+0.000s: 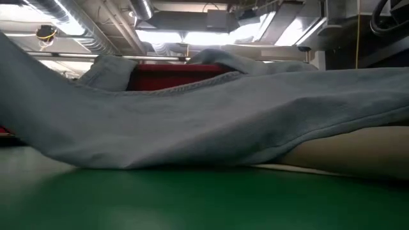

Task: Fold Laundry from Bin
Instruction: Fold the light blue jeans

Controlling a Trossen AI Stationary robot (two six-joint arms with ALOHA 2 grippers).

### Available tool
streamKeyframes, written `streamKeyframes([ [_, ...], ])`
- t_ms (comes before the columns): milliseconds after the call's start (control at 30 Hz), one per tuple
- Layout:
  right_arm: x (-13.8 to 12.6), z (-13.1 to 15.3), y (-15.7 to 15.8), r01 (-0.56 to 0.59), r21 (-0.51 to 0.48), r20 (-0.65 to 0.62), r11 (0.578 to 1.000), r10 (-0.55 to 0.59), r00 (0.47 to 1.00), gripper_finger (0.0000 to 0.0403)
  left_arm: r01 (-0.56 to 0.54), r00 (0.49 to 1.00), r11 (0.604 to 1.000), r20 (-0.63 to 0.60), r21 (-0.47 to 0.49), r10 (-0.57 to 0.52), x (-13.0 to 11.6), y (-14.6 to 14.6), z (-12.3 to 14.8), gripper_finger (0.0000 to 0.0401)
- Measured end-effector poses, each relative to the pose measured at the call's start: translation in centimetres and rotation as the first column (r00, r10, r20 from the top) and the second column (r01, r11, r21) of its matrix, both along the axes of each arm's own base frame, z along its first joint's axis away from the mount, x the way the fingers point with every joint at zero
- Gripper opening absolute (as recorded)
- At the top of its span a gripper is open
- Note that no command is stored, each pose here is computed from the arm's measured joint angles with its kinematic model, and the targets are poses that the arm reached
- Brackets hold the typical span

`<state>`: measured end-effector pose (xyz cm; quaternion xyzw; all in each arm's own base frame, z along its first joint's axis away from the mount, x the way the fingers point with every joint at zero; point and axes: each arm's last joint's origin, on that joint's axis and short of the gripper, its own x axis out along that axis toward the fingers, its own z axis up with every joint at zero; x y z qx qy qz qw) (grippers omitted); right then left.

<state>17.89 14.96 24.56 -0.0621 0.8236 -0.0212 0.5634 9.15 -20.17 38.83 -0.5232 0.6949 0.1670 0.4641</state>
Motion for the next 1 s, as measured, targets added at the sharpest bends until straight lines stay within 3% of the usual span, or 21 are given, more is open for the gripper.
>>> streamKeyframes([
  [300, 0.0, 0.0, 0.0, 0.000, -0.007, 0.005, 1.000, 0.000, 1.000, 0.0079, 0.017, 1.000, 0.999, -0.020, 0.052, -0.016, 0.4, -0.9, -0.9, 0.0000],
  [500, 0.3, 0.0, -0.3, -0.048, -0.107, 0.082, 0.993, 0.057, 0.995, 0.0126, 0.018, 0.999, 0.997, -0.033, 0.074, -0.016, 0.4, -0.8, -1.1, 0.0000],
  [633, 0.7, 0.0, -0.9, -0.070, -0.180, 0.132, 0.981, 0.095, 0.987, 0.0131, 0.019, 0.999, 0.996, -0.042, 0.092, -0.015, 0.3, -0.7, -1.2, 0.0000],
  [833, 2.6, 0.2, -2.8, -0.005, -0.193, 0.192, 0.981, 0.043, 0.980, 0.0131, 0.021, 0.999, 0.994, -0.048, 0.108, -0.016, 0.3, -0.5, -1.3, 0.0000],
  [1000, 5.4, 0.0, -4.6, -0.026, -0.134, 0.329, 0.991, 0.070, 0.942, 0.0131, 0.021, 0.998, 0.992, -0.053, 0.123, -0.014, 0.2, -0.4, -1.3, 0.0000],
])
